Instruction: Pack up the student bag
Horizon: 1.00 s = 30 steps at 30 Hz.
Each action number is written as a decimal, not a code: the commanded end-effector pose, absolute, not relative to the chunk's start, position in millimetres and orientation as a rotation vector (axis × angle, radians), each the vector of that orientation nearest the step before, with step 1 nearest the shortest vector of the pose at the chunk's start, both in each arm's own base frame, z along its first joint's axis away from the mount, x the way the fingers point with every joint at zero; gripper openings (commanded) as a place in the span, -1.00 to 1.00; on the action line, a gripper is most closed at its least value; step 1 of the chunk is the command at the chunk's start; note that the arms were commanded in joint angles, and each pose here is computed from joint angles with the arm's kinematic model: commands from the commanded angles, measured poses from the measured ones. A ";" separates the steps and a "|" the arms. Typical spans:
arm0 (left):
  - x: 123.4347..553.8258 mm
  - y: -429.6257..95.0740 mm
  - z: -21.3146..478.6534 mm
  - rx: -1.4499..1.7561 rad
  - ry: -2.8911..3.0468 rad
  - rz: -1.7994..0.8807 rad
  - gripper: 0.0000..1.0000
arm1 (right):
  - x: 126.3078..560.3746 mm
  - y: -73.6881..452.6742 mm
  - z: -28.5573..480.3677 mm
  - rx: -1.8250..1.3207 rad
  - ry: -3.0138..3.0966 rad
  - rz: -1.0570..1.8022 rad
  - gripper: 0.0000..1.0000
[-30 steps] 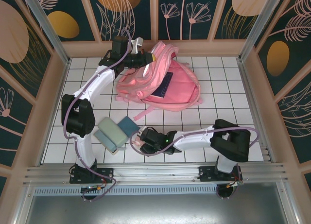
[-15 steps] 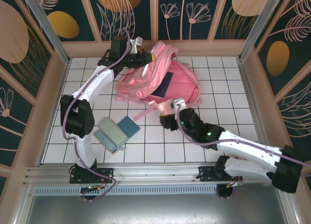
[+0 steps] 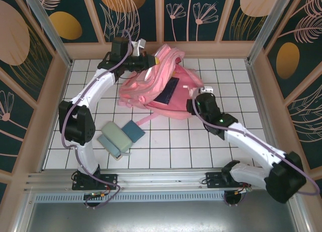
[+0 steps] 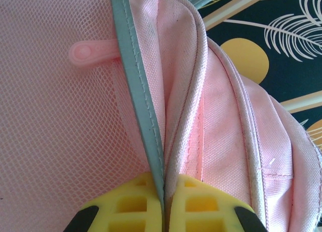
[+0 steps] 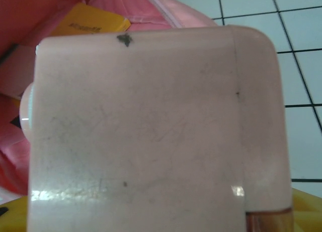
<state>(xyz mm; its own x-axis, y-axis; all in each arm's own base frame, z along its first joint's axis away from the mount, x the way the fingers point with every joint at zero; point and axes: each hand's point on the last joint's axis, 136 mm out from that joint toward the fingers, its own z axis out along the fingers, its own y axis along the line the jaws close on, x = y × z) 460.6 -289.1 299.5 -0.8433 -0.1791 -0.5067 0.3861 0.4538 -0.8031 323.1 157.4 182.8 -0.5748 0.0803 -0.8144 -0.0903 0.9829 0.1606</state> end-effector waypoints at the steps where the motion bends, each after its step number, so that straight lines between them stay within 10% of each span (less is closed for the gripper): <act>1: 429.0 -286.6 390.6 0.368 1.912 -1.463 -1.00 | 358.5 184.9 209.0 -0.033 2.103 0.317 -0.07; 15: 420.6 -285.3 395.9 0.370 1.892 -1.488 -1.00 | 512.3 300.9 148.7 0.010 2.172 0.449 0.14; 20: 423.4 -284.3 391.4 0.347 1.904 -1.479 -1.00 | 549.4 290.7 127.8 0.167 2.173 0.294 0.66; 30: 433.6 -284.2 384.7 0.311 1.924 -1.457 -1.00 | 509.9 270.6 189.8 0.115 2.014 0.343 0.78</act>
